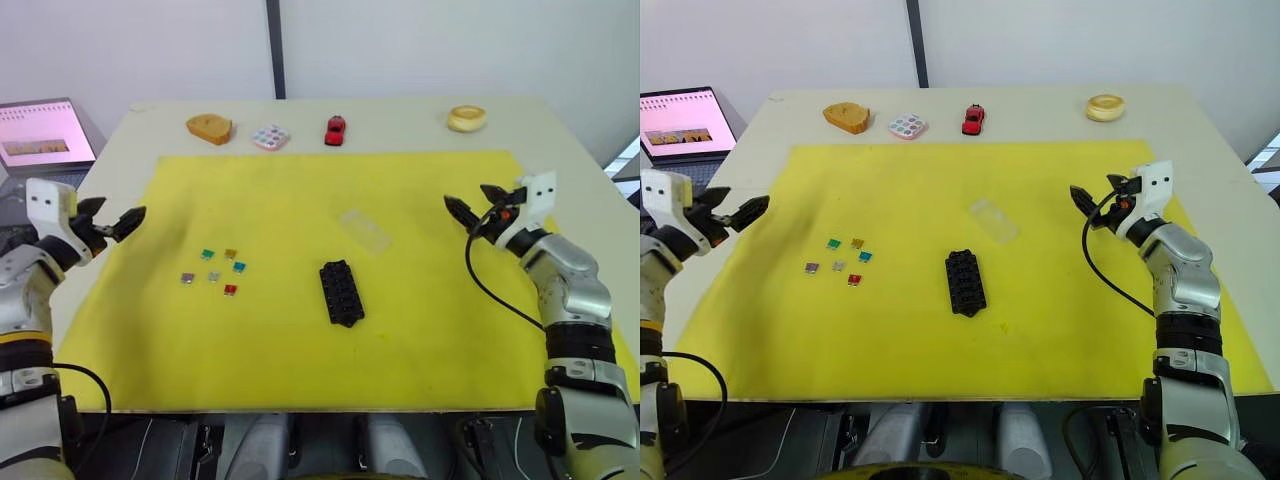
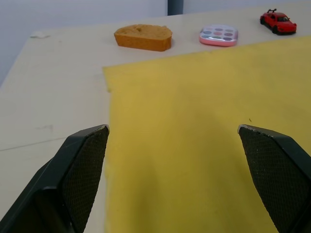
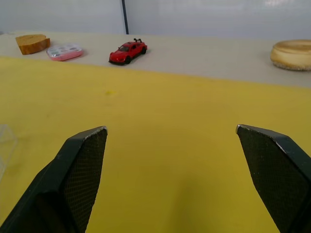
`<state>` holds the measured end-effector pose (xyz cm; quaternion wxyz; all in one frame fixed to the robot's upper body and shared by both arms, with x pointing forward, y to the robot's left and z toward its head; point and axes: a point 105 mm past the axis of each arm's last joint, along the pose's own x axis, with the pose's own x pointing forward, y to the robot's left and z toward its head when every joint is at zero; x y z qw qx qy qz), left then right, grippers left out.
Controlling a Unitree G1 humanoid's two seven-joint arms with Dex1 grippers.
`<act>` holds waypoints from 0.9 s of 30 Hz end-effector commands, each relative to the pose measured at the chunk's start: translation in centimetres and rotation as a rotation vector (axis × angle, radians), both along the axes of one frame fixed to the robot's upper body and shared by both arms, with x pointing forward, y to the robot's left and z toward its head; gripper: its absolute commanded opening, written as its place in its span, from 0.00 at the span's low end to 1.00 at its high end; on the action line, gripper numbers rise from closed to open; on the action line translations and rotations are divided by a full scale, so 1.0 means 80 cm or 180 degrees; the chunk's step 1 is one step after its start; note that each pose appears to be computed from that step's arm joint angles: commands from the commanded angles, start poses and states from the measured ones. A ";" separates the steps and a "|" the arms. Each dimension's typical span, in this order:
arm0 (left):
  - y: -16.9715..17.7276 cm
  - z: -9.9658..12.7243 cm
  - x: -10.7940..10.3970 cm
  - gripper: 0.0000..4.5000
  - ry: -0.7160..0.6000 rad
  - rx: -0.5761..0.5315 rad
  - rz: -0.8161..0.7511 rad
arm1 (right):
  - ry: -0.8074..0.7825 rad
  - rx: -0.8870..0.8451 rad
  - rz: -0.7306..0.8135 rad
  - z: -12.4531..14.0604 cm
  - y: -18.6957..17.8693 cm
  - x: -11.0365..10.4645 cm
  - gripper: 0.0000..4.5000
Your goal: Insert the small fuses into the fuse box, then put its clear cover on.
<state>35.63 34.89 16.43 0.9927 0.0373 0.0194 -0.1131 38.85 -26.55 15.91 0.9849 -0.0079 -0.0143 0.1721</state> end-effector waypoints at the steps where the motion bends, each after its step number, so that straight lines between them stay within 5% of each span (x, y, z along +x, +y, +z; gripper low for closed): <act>1: 0.006 0.015 -0.002 0.99 -0.0158 0.0020 0.0067 | -0.0167 -0.0093 -0.0144 0.024 -0.008 0.004 1.00; 27: 0.013 0.020 -0.002 0.99 -0.0270 0.0062 0.0109 | -0.0273 -0.0176 -0.0053 0.026 -0.008 -0.005 1.00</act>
